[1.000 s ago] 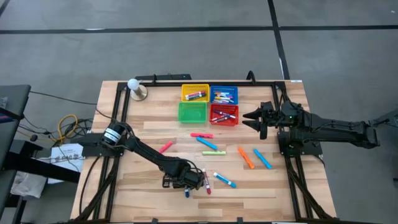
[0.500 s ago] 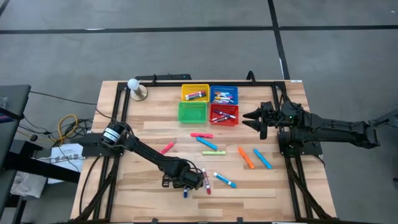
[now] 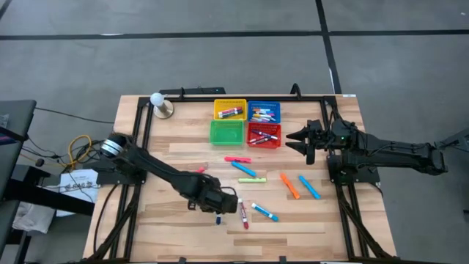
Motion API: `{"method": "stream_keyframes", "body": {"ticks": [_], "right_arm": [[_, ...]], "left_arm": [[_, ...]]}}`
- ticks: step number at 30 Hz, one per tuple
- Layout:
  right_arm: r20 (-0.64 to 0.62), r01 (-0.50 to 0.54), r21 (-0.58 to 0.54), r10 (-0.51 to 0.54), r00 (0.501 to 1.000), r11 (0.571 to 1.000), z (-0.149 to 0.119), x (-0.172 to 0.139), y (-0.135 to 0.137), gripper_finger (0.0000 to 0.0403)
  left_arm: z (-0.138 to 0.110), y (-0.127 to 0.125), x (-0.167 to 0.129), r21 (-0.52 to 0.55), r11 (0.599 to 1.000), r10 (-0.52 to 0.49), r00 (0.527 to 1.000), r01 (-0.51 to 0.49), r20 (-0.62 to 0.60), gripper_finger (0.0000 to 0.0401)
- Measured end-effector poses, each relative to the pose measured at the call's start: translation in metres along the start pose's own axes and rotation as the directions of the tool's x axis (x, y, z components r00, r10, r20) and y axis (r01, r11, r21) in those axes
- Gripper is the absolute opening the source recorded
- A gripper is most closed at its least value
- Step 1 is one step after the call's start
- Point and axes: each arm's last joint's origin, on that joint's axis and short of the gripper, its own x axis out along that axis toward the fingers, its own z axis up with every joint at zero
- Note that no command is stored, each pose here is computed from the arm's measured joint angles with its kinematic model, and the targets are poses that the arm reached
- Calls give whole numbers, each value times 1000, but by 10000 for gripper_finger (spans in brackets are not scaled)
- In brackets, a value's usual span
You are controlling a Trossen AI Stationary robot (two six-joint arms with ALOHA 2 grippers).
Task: Pick & Place Markers
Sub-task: Put the large dark blue marker pen into the yellow bin
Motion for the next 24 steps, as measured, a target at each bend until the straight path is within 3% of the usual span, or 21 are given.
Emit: {"method": "stream_keyframes", "body": {"ticks": [6,14,24], "right_arm": [[-1,0,0,0,1000,1000,0,0,0,178],[0,0,0,0,1000,1000,0,0,0,178],[0,0,0,0,1000,1000,0,0,0,178]], "left_arm": [[13,-4,-54,73,987,-145,989,141,40,74],[49,-1,-115,222,935,-312,940,278,137,74],[109,13,-171,443,851,-424,866,281,266,75]]}}
